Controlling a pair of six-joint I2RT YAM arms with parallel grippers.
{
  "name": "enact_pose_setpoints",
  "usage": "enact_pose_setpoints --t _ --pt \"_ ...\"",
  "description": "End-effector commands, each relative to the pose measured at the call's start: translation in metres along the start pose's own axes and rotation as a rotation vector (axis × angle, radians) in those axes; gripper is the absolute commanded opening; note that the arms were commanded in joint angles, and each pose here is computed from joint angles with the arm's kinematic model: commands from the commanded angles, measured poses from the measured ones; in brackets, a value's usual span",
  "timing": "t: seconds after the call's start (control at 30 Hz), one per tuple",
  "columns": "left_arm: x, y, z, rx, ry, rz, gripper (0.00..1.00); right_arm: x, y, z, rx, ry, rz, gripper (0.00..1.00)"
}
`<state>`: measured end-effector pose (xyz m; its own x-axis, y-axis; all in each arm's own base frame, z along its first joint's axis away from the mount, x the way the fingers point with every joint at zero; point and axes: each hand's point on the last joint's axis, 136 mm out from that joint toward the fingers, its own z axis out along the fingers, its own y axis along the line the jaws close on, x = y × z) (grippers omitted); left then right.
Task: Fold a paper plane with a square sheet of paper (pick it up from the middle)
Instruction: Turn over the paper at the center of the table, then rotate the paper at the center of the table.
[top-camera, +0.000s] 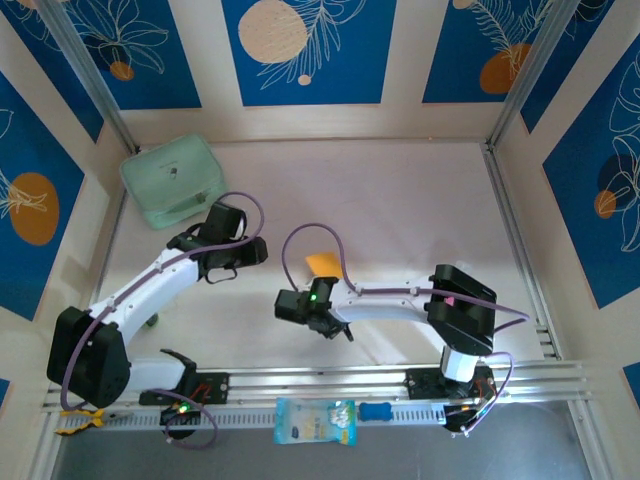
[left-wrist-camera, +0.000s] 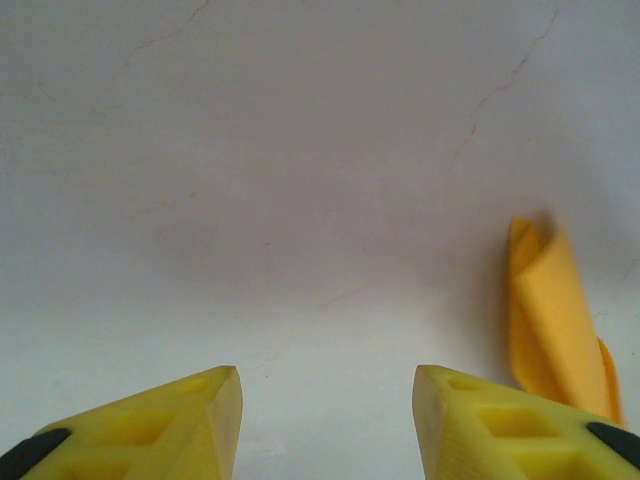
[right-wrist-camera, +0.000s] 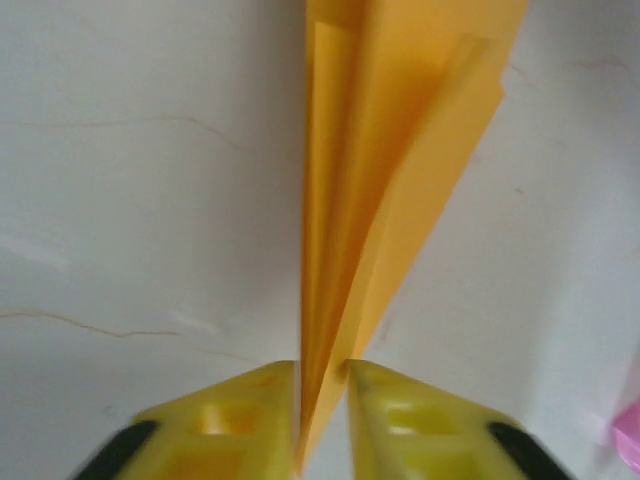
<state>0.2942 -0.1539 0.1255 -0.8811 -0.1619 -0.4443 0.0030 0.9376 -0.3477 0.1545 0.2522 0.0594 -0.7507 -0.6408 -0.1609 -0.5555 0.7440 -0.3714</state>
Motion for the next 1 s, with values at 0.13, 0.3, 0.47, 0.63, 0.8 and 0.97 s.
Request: enact_pose_setpoints --t 0.13,0.3,0.47,0.63,0.8,0.97 --pt "0.001 -0.007 -0.002 0.05 0.02 -0.013 0.49 -0.029 0.018 -0.035 -0.362 -0.116 0.155 0.35" --pt "0.008 -0.017 0.004 0.118 0.055 -0.011 0.48 -0.046 0.001 -0.031 -0.658 -0.136 0.437 0.26" --pt "0.016 -0.028 0.012 0.187 0.099 -0.021 0.45 -0.053 -0.005 -0.01 -0.865 -0.071 0.598 0.17" --pt "0.022 -0.033 0.019 0.222 0.134 -0.038 0.43 -0.066 -0.001 0.01 -0.943 -0.03 0.644 0.15" --pt "0.026 -0.039 0.026 0.256 0.17 -0.049 0.4 -0.066 0.002 0.042 -0.924 0.075 0.731 0.15" --pt "0.029 -0.039 0.03 0.268 0.186 -0.05 0.39 -0.056 0.009 0.061 -0.878 0.131 0.857 0.16"
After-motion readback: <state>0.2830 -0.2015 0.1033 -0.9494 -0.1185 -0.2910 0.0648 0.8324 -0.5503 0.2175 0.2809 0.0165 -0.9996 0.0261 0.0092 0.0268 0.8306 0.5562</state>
